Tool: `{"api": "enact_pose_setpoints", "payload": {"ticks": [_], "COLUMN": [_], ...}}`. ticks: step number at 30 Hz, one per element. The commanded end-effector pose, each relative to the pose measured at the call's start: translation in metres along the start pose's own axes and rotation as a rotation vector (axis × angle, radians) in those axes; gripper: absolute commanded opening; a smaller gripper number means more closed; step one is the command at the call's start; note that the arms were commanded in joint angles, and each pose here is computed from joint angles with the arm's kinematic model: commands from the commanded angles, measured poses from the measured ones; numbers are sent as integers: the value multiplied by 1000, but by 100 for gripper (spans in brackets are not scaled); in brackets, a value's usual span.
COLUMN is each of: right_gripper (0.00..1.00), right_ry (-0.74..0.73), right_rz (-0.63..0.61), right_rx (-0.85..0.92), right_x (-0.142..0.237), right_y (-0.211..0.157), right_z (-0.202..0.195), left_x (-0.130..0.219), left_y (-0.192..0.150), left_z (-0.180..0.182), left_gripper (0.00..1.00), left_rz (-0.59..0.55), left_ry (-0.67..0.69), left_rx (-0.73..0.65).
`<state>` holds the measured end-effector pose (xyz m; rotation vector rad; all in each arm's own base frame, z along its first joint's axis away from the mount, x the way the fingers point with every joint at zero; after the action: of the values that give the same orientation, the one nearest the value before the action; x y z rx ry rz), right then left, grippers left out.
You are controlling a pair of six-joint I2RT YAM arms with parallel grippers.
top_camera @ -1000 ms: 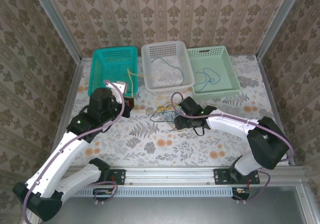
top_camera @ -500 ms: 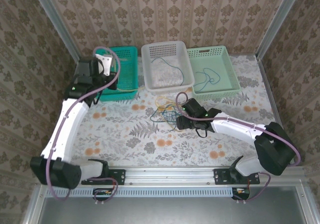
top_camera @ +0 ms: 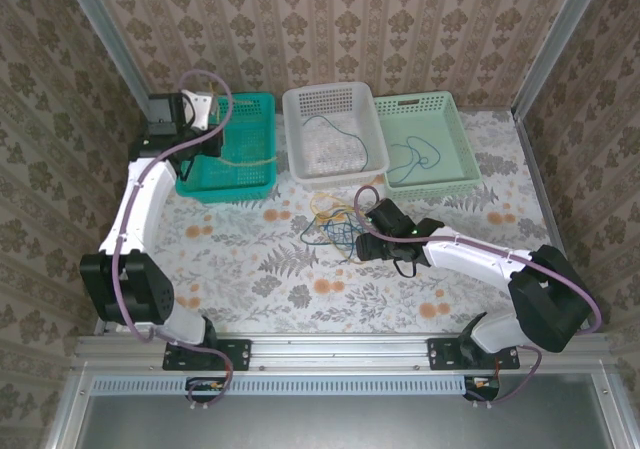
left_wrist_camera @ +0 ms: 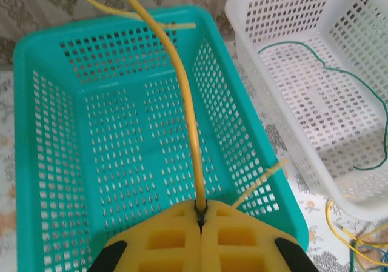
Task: Untangle the cables
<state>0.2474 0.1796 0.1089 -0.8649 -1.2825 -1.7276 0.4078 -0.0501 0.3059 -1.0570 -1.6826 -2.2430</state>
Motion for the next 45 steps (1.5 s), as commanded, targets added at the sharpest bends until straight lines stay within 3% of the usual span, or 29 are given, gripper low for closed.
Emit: {"api": "enact_pose_setpoints", "payload": {"ticks": [1, 14, 18, 19, 21, 25, 27, 31, 35, 40, 45], "right_gripper": [74, 76, 76, 76, 76, 75, 74, 71, 70, 70, 70], "right_ry": [-17, -50, -37, -39, -51, -38, -9, 40, 49, 78, 91], "right_rz": [-36, -62, -93, -98, -107, -118, -116, -109, -87, -94, -100], "right_rx": [-12, -15, -18, -22, -34, -92, -139, -207, -250, -291, -309], "right_x": [11, 23, 32, 34, 37, 39, 39, 38, 31, 29, 31], "right_y": [5, 10, 19, 21, 25, 36, 42, 48, 46, 49, 54], "right_z": [-7, -15, -16, -16, -18, -23, -24, -23, -21, -20, -19], "left_x": [-6, -22, -32, -34, -37, -31, -24, -3, 21, 32, 7], "left_y": [-4, -41, -49, -50, -50, -42, -34, -16, -2, -11, -50], "left_z": [6, 10, 7, 5, 4, -5, -10, -28, -66, -150, -222], "left_gripper": [2, 2, 8, 16, 46, 76, 100, 100, 100, 100, 87], "left_rz": [41, 137, 143, 151, 172, 192, 185, 114, 4, -57, 66], "left_ry": [-39, -199, -224, -226, -209, -130, -54, 22, 0, -208, -475], "left_rx": [-92, -134, -99, -90, -84, -137, -175, -235, -333, -497, -515]}}
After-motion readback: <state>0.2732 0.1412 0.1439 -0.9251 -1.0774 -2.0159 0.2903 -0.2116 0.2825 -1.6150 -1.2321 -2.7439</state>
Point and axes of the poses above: each hand's point on the last joint's axis, 136 mm out from that joint toward the fingers, its own x axis back along the fingers, its own z axis along the line the jaws close on, y = z × x, the point moved 5 cm from there along x, back along the fingers, and after that the axes turned 14 degrees about -x, right-handed, at the moved point
